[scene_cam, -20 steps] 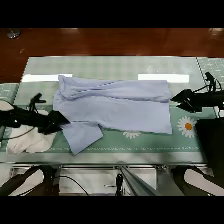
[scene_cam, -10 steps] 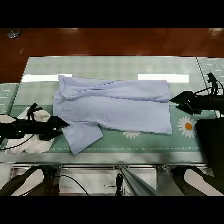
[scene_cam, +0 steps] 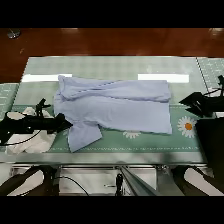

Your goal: Fold the shirts.

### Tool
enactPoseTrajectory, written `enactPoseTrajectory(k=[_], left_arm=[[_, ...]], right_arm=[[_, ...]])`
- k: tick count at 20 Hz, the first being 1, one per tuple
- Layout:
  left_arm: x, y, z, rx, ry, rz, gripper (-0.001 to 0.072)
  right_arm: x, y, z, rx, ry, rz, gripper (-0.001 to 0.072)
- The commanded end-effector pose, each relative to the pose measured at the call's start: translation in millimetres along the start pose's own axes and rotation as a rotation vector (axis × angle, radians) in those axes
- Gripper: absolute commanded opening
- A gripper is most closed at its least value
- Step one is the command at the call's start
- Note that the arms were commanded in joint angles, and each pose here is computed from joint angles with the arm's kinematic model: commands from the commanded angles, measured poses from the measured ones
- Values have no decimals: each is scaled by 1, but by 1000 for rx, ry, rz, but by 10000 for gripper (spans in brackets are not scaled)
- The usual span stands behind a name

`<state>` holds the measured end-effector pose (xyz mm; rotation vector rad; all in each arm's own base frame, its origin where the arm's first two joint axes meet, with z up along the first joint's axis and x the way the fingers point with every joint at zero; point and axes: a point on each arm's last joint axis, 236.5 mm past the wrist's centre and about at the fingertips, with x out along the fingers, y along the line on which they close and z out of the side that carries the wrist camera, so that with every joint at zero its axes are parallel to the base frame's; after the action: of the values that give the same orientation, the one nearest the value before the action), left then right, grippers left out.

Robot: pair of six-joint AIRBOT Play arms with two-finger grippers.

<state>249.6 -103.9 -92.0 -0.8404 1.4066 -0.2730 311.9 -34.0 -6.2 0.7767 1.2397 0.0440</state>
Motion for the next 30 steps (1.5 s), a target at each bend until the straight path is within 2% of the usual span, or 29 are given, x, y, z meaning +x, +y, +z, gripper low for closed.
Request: enactPoseTrajectory(k=[1, 3, 5, 8, 12, 15, 20, 21, 22, 23, 25, 30], left_arm=[[-2, -22, -4, 102, 52, -45, 24], [-11, -33, 5, 138, 46, -62, 25], [-18, -44, 13, 168, 35, -73, 24], [-22, -49, 17, 181, 27, -79, 25], [-22, -49, 16, 183, 33, -80, 25], [-21, -49, 16, 184, 33, -80, 25], [-21, -49, 18, 184, 24, -77, 25], [-21, -49, 18, 184, 23, -76, 25], [-21, -49, 18, 184, 24, -76, 25], [-22, -49, 18, 184, 24, -77, 25], [-25, -53, 24, 198, 11, -78, 25], [-43, -78, 81, 261, -97, -76, 24]], right_arm=[[-26, -63, -24, 141, 82, -147, 623], [-18, -79, -64, 171, 216, -185, 623], [5, -75, -100, 190, 316, -153, 623], [34, -70, -136, 143, 405, -155, 623], [53, -59, -129, 73, 374, -170, 623], [73, -33, -115, 92, 326, -60, 622], [98, -16, -103, 100, 280, -21, 612], [100, -17, -105, 94, 291, -24, 494], [100, -15, -106, 77, 297, -20, 209], [98, -11, -106, 26, 299, 6, 19], [93, -3, -95, -11, 284, 18, 18], [63, 35, -18, -87, 120, 43, 18]])
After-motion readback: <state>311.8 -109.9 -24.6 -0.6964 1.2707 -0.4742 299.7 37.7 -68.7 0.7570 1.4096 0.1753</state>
